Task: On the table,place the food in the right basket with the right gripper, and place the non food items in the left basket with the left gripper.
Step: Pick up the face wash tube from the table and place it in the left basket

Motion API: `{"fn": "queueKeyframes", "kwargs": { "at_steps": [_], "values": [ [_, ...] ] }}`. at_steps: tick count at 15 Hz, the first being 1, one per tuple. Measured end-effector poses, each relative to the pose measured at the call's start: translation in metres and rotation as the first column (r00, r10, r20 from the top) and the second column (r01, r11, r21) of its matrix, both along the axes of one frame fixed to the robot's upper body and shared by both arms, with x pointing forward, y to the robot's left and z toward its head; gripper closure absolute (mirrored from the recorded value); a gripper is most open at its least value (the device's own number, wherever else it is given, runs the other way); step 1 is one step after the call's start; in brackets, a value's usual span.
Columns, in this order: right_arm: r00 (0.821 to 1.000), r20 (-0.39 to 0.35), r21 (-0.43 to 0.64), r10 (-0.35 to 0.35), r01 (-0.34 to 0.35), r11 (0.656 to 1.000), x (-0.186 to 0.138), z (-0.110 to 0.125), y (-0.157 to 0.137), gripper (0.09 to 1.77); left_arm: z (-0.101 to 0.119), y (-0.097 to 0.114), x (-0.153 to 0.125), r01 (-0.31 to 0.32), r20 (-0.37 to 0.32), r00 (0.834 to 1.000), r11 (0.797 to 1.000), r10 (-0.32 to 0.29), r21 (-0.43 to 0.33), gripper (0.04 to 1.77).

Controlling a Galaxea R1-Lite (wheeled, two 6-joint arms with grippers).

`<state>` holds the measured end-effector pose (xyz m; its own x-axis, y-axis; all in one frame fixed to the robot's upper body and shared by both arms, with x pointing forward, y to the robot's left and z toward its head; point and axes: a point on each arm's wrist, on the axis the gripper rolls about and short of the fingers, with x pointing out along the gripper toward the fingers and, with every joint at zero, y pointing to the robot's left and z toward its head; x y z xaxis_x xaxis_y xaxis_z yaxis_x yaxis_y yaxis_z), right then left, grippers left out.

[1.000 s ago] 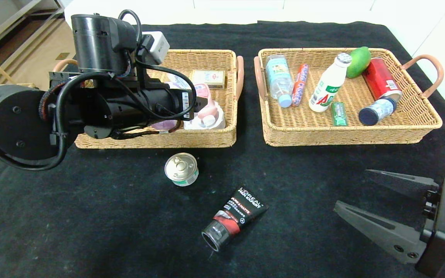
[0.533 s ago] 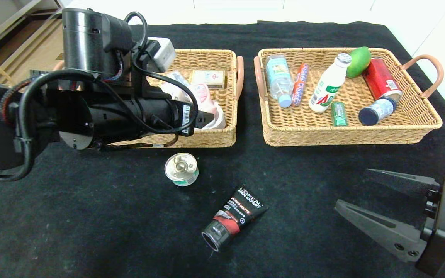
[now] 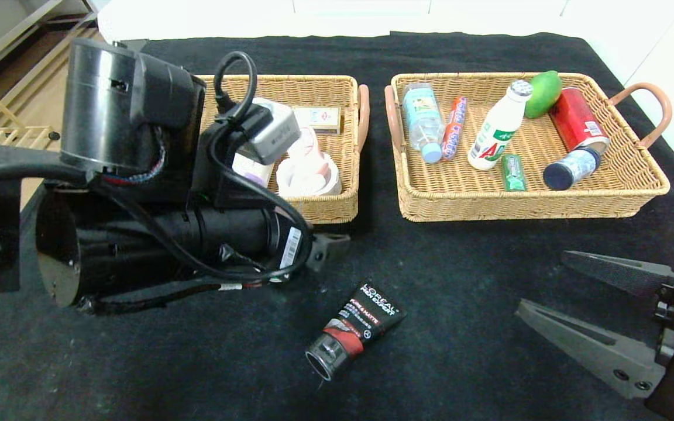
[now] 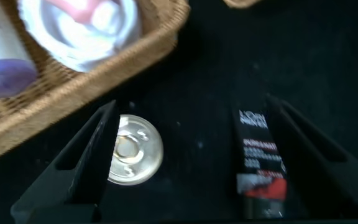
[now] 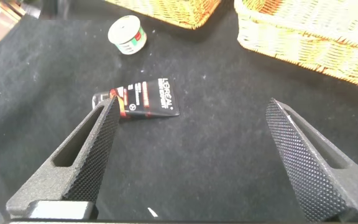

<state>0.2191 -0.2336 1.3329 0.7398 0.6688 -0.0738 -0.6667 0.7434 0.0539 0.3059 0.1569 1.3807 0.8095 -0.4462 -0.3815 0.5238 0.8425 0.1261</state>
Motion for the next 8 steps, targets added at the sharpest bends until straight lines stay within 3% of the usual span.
{"fn": "queueKeyframes", "kwargs": {
  "at_steps": [4,8],
  "values": [
    [1.000,0.006,0.003,0.000,0.000,1.000,-0.001,0.001,-0.001,0.15,-0.024,-0.012,-0.024,0.117,-0.041,0.993,0.988,-0.114,0.101,0.12],
    [1.000,0.017,0.006,0.002,-0.002,1.000,-0.002,0.003,-0.002,0.15,-0.045,-0.017,-0.036,0.174,-0.093,0.983,0.972,-0.160,0.160,0.11]
  ]
}}
